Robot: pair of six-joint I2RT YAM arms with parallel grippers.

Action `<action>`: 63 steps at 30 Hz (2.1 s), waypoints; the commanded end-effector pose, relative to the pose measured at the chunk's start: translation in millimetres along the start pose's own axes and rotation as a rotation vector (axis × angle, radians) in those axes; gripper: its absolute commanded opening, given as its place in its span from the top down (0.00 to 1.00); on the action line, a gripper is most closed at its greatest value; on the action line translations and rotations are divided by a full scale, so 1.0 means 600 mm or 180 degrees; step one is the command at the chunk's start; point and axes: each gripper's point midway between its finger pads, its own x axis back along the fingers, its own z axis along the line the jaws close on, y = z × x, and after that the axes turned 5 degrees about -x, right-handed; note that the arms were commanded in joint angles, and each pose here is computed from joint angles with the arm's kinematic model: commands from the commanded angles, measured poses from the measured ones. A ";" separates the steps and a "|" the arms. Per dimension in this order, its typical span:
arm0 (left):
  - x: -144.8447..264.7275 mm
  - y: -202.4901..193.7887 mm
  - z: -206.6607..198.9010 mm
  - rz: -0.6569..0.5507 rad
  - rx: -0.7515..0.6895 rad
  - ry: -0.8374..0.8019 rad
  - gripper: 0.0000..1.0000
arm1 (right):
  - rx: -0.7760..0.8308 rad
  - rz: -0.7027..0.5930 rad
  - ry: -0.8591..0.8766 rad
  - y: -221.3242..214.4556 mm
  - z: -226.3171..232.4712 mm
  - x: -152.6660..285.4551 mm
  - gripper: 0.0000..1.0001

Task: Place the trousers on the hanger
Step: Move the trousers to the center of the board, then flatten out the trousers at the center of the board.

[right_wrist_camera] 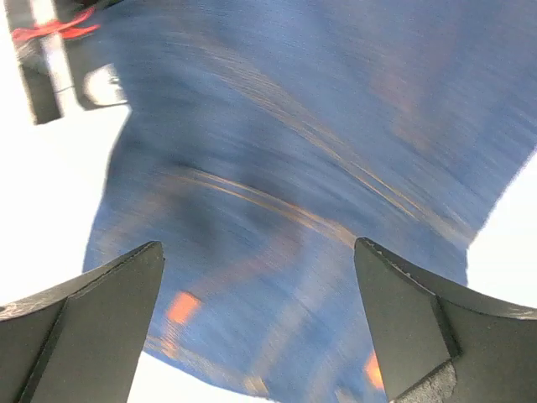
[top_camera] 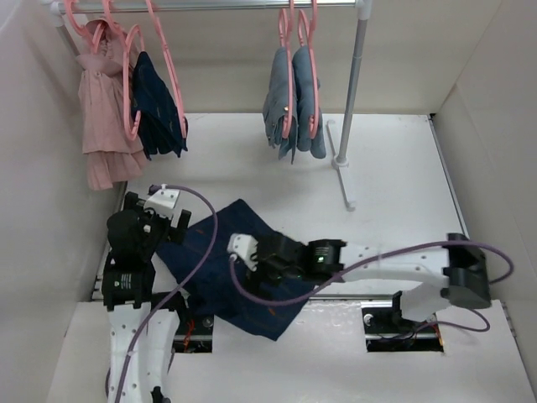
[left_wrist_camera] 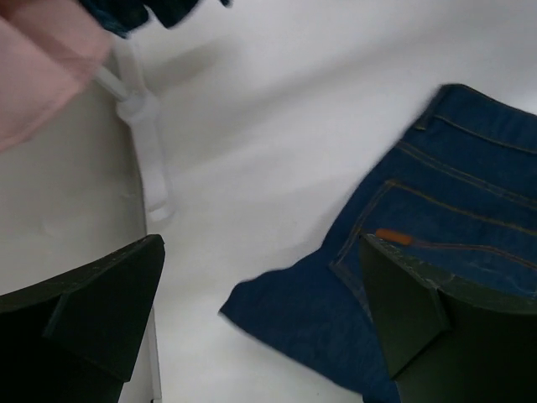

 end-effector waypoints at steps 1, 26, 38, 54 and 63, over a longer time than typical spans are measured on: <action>-0.012 -0.002 -0.028 0.0068 -0.0247 -0.0421 0.00 | -0.0524 -0.0123 -0.0743 -0.015 -0.092 0.073 0.00; 0.025 -0.046 -0.005 0.0386 -0.0273 -0.0049 0.00 | -0.2265 0.0446 -0.2241 -0.002 -0.445 -0.236 0.00; -0.001 -0.142 -0.042 0.1026 -0.0855 -0.0639 0.00 | -0.2014 -0.0063 -0.1561 0.050 -0.390 -0.171 1.00; -0.049 0.063 -0.102 -0.0574 -0.1383 -0.1722 0.00 | -0.0595 -0.2496 -0.1877 0.209 -0.258 0.534 1.00; -0.096 0.101 -0.266 -0.0771 -0.1505 -0.3078 0.00 | -0.0946 -0.2938 -0.2593 0.138 -0.263 0.701 1.00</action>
